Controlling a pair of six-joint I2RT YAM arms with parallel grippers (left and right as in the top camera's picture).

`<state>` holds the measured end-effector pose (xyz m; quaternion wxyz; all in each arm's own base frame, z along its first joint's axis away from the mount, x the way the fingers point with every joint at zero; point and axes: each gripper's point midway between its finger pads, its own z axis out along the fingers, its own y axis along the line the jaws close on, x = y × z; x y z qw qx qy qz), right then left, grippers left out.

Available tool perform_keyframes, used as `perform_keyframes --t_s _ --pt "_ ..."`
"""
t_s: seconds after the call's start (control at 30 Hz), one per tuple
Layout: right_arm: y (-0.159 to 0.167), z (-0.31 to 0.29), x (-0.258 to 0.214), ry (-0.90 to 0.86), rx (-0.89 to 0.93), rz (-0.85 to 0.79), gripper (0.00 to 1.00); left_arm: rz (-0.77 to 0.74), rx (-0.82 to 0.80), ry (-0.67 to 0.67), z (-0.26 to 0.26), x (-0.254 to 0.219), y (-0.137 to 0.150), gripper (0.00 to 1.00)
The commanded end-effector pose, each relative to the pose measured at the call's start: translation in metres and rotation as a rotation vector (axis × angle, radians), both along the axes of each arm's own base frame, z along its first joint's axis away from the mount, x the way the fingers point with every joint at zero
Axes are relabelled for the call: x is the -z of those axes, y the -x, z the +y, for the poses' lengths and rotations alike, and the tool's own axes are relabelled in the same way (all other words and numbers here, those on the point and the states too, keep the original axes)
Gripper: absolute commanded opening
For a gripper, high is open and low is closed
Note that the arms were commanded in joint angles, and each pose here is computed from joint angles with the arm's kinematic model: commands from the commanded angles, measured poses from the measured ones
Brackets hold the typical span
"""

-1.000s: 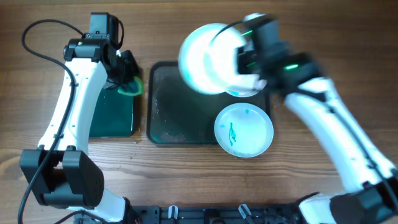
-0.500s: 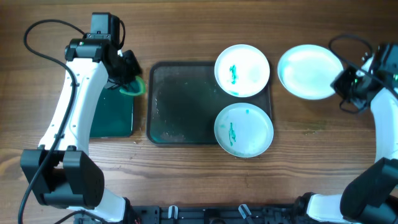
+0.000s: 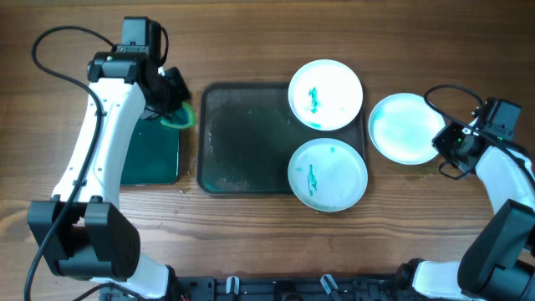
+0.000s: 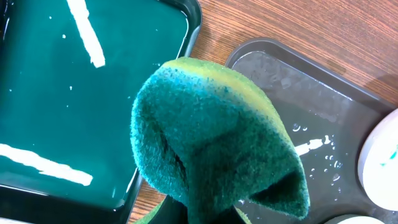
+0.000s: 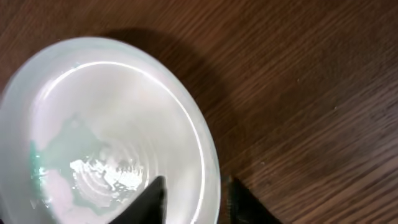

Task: Clean dirty plates on tray and stack at the side
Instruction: 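Set the plate on the table right of the tray, release, then grasp the lower plate rim with the right gripper, drag it left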

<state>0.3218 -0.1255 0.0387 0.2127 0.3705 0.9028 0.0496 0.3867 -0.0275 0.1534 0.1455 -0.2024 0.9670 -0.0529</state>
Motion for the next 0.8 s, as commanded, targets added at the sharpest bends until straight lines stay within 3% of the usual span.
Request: perform_keyframes --t_s 0.0,0.27,0.57,0.77 --pt "-0.004 0.023 -0.012 -0.101 -0.105 -0.012 0.52 -0.028 0.019 0.009 -0.004 -0.009 -0.003 0.04" --pt "0.029 0.088 -0.046 -0.287 -0.387 0.154 0.52 -0.028 0.019 0.009 -0.004 -0.009 -0.003 0.04" --pt "0.080 0.165 -0.009 -0.346 -0.585 0.352 0.51 -0.028 0.019 0.009 -0.004 -0.009 -0.003 0.04" --pt "0.093 0.182 0.012 -0.334 -0.610 0.381 0.39 -0.028 0.019 0.009 -0.004 -0.009 -0.003 0.04"
